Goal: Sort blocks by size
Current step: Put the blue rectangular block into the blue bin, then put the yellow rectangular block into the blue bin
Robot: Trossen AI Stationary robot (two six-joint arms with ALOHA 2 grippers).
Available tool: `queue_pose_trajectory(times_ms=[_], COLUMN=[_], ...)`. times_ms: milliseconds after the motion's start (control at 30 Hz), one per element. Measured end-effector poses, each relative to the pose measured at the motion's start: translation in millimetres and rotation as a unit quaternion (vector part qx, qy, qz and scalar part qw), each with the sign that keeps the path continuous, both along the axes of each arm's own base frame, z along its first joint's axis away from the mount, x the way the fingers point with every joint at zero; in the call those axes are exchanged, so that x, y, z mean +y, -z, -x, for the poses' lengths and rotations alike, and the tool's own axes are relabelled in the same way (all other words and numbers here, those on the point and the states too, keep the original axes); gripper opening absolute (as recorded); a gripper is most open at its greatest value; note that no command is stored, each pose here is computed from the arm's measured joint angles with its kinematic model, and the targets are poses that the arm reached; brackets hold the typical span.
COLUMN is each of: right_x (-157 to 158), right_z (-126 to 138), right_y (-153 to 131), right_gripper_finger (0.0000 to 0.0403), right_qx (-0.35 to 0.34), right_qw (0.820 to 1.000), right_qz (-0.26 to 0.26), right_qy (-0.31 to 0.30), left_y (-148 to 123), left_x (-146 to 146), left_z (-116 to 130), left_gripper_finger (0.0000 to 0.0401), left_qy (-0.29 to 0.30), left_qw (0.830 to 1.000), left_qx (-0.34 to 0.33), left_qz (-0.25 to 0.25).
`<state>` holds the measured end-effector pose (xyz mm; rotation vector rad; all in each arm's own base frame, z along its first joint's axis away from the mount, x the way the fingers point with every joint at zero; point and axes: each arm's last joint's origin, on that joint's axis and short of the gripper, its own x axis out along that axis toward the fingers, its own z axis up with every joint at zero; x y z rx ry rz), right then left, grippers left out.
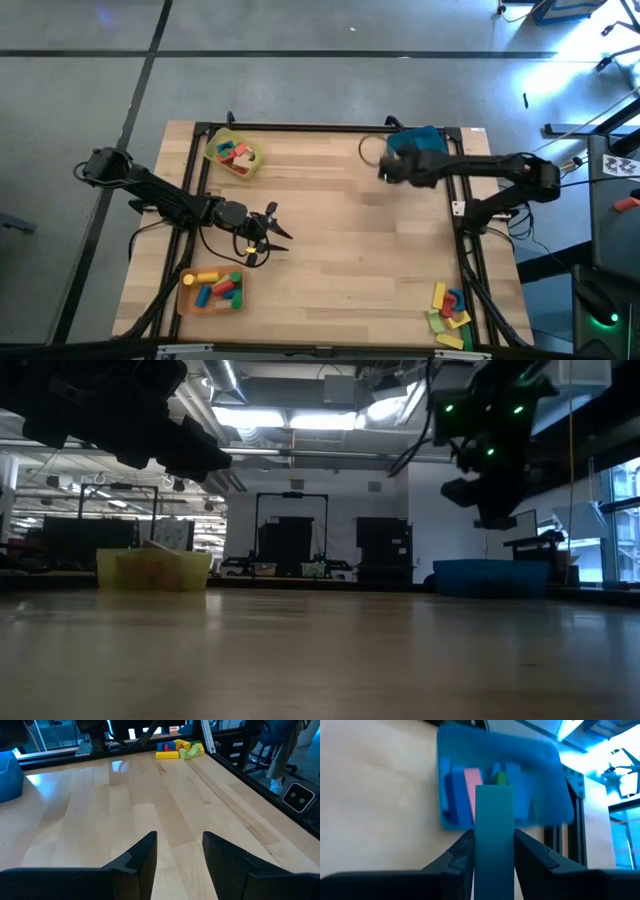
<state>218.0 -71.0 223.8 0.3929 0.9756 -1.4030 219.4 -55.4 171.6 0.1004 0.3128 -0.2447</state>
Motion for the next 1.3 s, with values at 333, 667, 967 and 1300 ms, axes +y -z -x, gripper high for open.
queue_pose_trajectory(times_ms=[333,667,967,1300], right_x=[-72,-95,-98,-69], right_z=[0,-3,-9,-20], right_y=[1,33,43,7], right_gripper_finger=[0.0112,0.0113,0.0194,0.0278], right_qx=[-0.015,0.026,0.033,0.088], right_qw=[0.999,0.999,0.998,0.988], right_qz=[0.007,-0.043,-0.052,-0.121], right_qy=[-0.027,-0.010,-0.023,-0.050], left_y=[0,0,0,0], left_x=[0,0,0,0], left_z=[0,0,0,0], left_gripper_finger=[0.0143,0.0143,0.0143,0.0143], left_qy=[0.000,0.000,0.000,0.000], left_qw=[1.000,1.000,1.000,1.000], left_qx=[0.000,0.000,0.000,-0.001], left_qz=[0.000,0.000,0.000,0.000])
